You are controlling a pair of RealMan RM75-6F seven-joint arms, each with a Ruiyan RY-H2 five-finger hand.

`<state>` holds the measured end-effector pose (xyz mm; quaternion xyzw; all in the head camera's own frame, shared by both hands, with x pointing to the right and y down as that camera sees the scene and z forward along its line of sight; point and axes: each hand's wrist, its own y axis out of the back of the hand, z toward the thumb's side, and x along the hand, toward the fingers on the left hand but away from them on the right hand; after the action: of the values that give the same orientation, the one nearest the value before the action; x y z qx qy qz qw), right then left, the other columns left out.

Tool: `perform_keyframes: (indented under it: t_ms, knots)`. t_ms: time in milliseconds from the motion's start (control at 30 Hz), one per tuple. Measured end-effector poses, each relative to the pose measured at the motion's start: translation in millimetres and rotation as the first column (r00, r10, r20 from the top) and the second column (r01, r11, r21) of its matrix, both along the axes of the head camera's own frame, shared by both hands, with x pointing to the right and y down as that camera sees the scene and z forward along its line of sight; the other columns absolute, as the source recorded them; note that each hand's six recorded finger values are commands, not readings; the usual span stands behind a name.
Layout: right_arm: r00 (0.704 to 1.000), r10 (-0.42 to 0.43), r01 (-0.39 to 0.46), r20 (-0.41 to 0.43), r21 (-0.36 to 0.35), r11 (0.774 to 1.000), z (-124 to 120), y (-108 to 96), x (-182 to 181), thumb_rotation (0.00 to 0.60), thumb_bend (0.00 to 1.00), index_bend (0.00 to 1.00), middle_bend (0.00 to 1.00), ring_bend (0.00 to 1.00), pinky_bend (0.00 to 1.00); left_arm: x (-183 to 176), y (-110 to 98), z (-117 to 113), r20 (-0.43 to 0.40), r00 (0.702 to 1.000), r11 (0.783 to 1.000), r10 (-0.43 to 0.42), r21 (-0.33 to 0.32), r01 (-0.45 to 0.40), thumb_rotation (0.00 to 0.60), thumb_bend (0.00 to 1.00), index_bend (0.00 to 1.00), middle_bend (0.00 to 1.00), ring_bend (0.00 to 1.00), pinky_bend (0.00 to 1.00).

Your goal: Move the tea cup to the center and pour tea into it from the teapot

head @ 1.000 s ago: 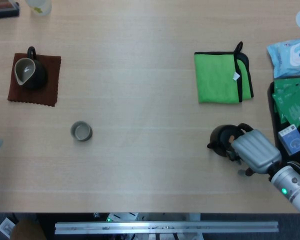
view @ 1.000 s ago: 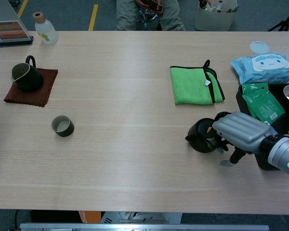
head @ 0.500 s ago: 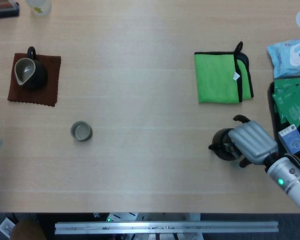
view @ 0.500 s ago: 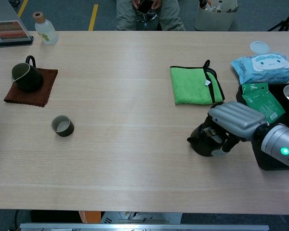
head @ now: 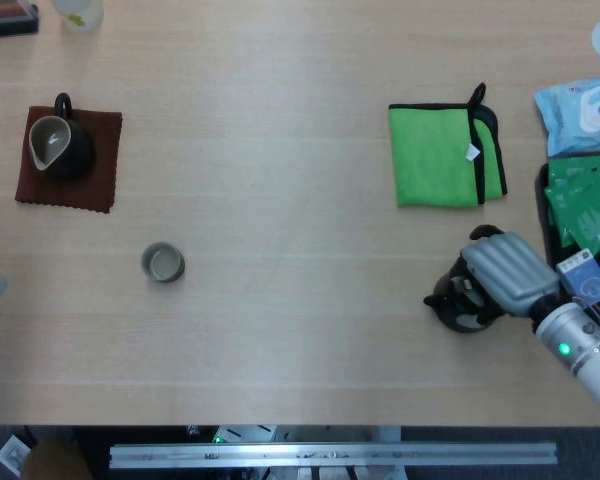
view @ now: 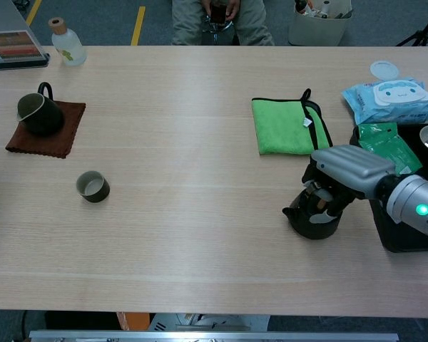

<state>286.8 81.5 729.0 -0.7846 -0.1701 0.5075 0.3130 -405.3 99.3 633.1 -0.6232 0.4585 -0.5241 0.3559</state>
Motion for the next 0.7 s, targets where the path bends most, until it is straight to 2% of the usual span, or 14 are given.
perform_keyframes:
  t_ms: [167,467,700]
  knots:
    - [1.000,0.023,-0.023,0.019,0.004,1.000,-3,-5,0,0.600,0.00,0.90,0.98,0.93,0.22,1,-1,0,-0.001,1.000,1.000,0.004,0.002,-0.004,0.600,0.13,0.29,0.26,0.21,0.07]
    - [0.996,0.078,-0.081,0.053,0.060,0.995,-17,-25,6,0.600,0.00,0.91,0.98,0.93,0.22,6,-3,-1,-0.003,1.000,1.000,0.016,0.004,-0.016,0.600,0.13,0.29,0.26,0.21,0.07]
    - [0.985,0.142,-0.152,0.101,0.106,0.983,-38,-50,14,0.600,0.00,0.91,0.98,0.93,0.22,13,-5,-1,-0.003,1.000,1.000,0.031,0.003,-0.031,0.600,0.13,0.29,0.26,0.21,0.07]
